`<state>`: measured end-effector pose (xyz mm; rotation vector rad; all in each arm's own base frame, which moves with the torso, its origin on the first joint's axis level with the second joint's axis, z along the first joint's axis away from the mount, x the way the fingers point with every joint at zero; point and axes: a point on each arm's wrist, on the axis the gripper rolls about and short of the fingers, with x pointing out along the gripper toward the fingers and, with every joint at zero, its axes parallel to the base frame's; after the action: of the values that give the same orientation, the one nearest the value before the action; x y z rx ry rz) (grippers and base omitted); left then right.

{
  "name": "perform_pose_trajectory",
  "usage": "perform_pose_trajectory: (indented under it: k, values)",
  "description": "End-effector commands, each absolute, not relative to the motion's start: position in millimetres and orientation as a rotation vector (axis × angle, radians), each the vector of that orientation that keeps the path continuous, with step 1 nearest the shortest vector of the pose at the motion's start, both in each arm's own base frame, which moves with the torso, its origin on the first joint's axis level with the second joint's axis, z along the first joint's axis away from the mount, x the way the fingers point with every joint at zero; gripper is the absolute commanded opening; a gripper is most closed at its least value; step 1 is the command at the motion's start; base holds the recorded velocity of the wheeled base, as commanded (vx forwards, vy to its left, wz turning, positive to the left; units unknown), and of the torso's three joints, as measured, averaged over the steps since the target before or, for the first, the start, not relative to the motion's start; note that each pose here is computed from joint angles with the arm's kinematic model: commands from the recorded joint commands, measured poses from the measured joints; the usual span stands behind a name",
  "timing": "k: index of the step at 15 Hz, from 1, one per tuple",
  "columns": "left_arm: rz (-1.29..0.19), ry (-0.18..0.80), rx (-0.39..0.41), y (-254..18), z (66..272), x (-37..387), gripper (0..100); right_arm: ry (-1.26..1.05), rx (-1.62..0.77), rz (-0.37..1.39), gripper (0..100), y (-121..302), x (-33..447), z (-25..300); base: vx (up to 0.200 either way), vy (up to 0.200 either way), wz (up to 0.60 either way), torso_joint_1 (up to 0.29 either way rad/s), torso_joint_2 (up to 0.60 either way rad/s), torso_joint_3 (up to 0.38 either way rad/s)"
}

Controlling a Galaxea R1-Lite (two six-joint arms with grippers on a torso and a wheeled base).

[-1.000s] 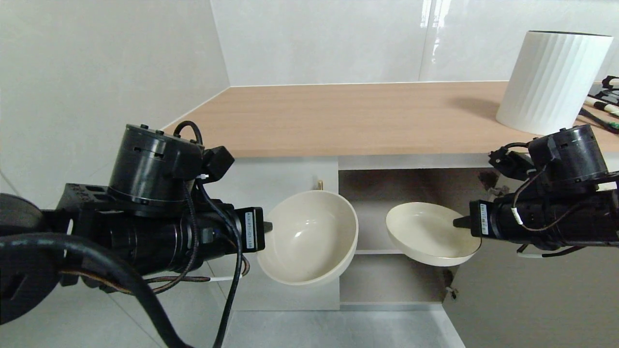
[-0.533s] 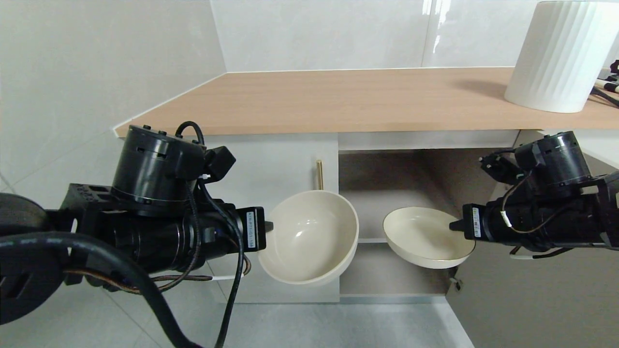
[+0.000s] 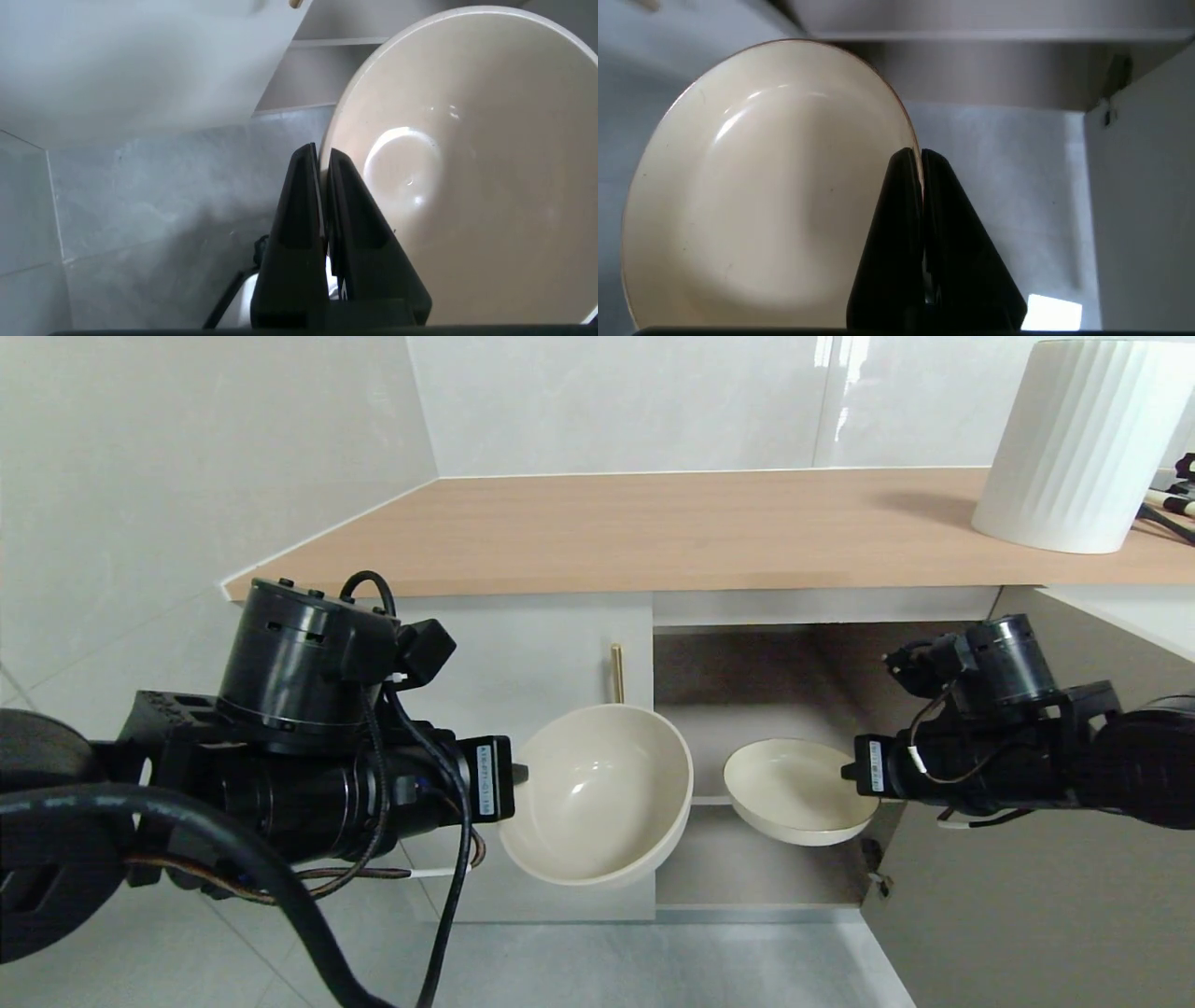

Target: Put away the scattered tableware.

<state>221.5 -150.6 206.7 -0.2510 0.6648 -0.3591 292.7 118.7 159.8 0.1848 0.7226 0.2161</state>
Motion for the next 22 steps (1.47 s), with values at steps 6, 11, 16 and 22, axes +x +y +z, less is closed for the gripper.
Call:
perform_pose_trajectory:
  k: [6,11,16,22]
  values:
    - [-0.357,0.667,-0.250,-151,206,222,0,0.758,0.201,-0.003,0,149,393,62,0.000,0.000,0.00,0.000,0.00,0.000]
    - [-0.353,0.672,-0.248,-151,204,223,0,0.712,0.230,-0.119,0,153,430,35,0.000,0.000,0.00,0.000,0.00,0.000]
    - [-0.352,0.676,-0.246,-151,203,222,0,0.648,0.198,-0.264,0,144,456,14,0.000,0.000,0.00,0.000,0.00,0.000]
    - [-0.352,0.676,-0.246,-151,203,222,0,0.596,0.199,-0.350,0,130,480,0,0.000,0.000,0.00,0.000,0.00,0.000]
